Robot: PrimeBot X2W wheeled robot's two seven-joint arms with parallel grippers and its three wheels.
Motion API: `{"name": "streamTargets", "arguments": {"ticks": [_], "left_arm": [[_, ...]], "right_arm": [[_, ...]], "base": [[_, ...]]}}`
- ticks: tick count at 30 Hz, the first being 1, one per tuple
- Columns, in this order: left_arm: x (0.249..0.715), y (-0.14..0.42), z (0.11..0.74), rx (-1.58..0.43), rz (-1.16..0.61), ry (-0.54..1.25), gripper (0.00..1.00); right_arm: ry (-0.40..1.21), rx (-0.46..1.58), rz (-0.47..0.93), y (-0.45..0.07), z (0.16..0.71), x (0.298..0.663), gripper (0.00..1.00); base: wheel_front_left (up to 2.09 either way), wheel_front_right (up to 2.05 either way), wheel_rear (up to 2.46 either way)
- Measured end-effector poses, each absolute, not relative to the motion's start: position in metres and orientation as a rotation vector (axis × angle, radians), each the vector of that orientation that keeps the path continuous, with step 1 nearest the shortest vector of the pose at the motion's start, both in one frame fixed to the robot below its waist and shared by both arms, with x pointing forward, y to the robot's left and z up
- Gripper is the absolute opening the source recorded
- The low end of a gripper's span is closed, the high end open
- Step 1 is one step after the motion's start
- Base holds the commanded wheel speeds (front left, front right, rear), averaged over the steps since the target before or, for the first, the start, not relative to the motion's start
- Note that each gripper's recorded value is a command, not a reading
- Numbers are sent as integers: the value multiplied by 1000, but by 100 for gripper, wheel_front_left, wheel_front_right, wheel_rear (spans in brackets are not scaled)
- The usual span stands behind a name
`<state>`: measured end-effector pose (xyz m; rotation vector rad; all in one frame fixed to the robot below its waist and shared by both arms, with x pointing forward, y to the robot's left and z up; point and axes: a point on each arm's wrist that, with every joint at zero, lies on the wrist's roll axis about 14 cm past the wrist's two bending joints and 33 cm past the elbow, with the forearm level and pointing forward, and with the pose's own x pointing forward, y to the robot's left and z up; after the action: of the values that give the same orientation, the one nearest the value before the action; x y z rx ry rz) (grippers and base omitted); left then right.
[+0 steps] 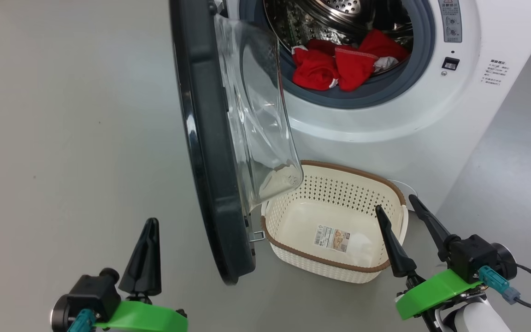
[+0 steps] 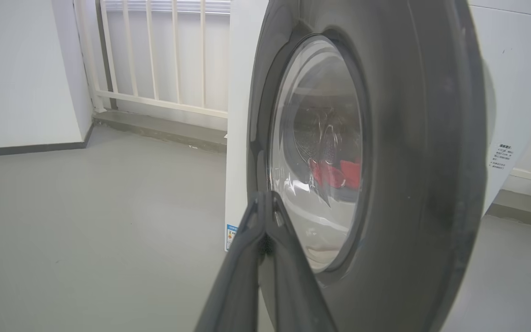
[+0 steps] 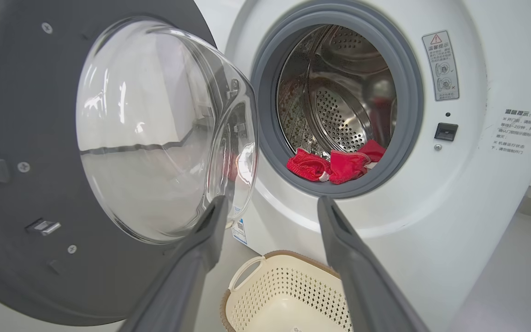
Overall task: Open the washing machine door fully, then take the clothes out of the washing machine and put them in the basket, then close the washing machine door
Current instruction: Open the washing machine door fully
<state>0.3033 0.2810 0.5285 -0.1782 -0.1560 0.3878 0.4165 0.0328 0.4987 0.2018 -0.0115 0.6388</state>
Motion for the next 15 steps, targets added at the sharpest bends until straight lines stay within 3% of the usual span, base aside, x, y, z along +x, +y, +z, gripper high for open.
{"name": "streamTargets", "arguments": {"ticks": [5,15], "left_arm": [[309,280,541,-152,373,-188,0],[329,287,626,-63,329,-429,0]], "right_arm": [[-5,209,635,32,496,418,100],[7,218,627,29,492,419,100]], "base": [[0,0,0],[0,0,0]]}}
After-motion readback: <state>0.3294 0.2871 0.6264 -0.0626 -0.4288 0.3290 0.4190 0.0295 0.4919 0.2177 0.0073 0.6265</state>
